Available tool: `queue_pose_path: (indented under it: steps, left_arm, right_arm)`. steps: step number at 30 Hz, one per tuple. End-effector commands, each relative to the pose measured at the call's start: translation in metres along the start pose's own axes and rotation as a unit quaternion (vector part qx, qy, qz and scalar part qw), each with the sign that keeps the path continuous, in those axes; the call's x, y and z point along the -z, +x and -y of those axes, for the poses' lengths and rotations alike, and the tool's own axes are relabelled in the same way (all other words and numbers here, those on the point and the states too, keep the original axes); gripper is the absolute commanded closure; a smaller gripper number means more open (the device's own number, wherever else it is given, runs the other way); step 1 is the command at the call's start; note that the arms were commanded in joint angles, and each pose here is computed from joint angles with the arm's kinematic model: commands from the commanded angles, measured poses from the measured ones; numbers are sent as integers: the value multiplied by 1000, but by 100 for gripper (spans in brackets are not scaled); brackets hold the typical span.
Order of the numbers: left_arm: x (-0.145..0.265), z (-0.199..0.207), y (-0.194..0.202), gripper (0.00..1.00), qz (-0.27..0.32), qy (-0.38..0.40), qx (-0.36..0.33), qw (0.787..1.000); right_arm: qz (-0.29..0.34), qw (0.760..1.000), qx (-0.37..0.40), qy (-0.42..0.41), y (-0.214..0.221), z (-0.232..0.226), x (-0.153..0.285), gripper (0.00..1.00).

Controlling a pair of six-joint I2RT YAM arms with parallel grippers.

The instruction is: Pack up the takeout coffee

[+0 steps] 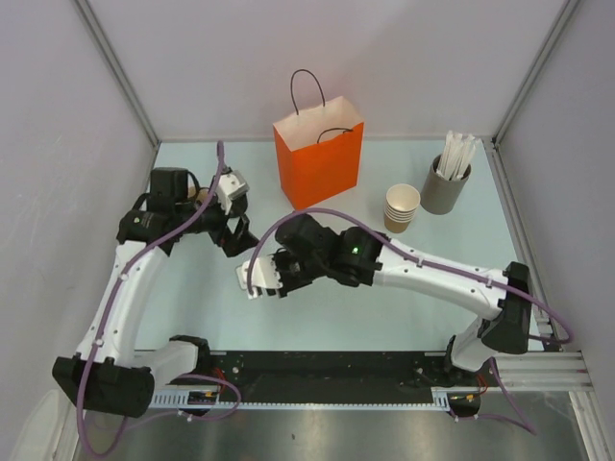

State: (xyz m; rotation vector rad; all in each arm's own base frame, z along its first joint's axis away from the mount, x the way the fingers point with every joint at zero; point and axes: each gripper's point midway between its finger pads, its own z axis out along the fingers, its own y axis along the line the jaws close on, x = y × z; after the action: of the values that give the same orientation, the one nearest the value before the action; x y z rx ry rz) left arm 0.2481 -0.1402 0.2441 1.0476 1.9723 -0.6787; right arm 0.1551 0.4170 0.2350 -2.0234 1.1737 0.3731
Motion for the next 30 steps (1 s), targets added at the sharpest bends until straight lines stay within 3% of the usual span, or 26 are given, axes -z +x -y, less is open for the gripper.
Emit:
queue_pose_path:
  steps: [1,9,12,13,15,17,22,30]
  left_arm:
    - [16,-15,-36,1,72,-43,-86,993]
    - [25,32,-43,0,121,86,-173,974]
    - [31,54,-47,0,134,150,-185,962]
    - [36,68,-41,0,127,178,-160,963]
    - [39,73,-50,1,145,207,-193,948]
    - [35,79,-50,1,134,231,-165,950]
    - [18,100,-38,1,96,271,-194,938]
    - [2,114,-34,1,63,284,-182,939]
  right_arm:
    - [75,996,-53,-20,-20,2,45,78]
    - [155,974,-150,-66,1,9,85,77]
    - [161,966,-182,-86,12,7,89,77]
    - [156,965,-187,-93,16,5,86,77]
    - [146,964,-196,-106,22,-2,80,77]
    - [142,961,-205,-120,27,-8,74,77]
    - [138,953,-225,-148,32,-15,61,77]
    - [142,947,-248,-144,37,-3,47,77]
